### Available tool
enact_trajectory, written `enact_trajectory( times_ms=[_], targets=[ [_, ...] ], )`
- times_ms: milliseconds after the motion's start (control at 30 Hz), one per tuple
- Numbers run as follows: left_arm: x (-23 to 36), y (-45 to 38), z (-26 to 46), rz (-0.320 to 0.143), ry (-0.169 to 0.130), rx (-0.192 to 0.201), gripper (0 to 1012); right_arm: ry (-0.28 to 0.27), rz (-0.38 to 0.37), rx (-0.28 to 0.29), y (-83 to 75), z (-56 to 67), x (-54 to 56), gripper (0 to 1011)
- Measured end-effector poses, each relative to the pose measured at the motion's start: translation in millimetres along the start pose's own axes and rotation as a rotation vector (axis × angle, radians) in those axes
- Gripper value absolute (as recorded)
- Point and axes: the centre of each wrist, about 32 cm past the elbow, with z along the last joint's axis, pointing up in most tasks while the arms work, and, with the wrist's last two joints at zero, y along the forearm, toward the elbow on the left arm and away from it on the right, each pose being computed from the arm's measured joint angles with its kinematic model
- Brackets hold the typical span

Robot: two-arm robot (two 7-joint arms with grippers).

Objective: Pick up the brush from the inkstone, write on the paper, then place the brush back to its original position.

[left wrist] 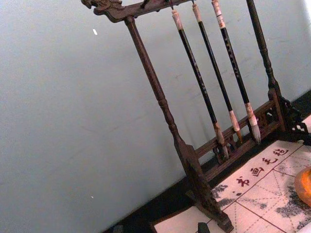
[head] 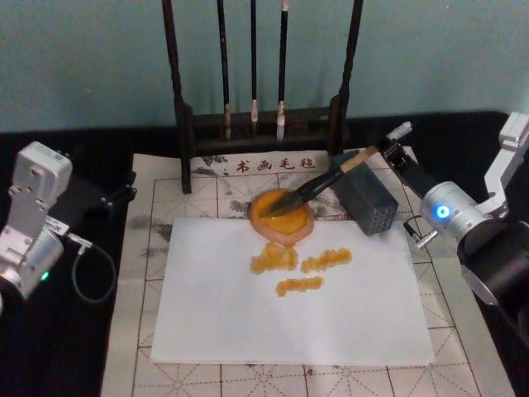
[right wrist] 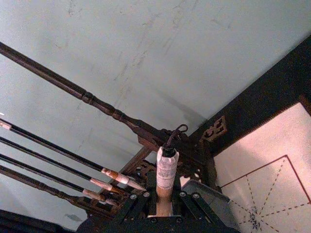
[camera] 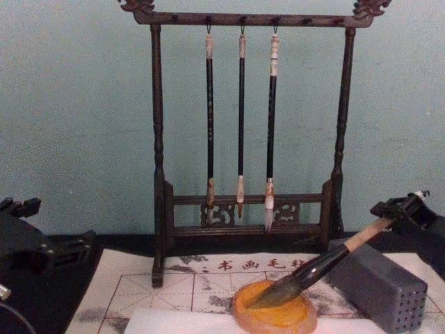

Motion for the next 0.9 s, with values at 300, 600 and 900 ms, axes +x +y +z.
enact_trajectory(
  times_ms=[300, 600, 900],
  targets=[
    [0.0, 0.0, 0.0, 0.0, 0.0, 0.0, 1001, 0.0, 0.0, 0.0, 0.0, 0.1, -0.1, 211],
    [0.0, 0.0, 0.0, 0.0, 0.0, 0.0, 1001, 0.001, 0.002, -0.001, 0.1, 0.1, -0.4, 460],
    [0.0, 0.0, 0.0, 0.0, 0.0, 0.0, 1001, 0.001, 0.003, 0.0, 0.1, 0.2, -0.5, 726]
  ],
)
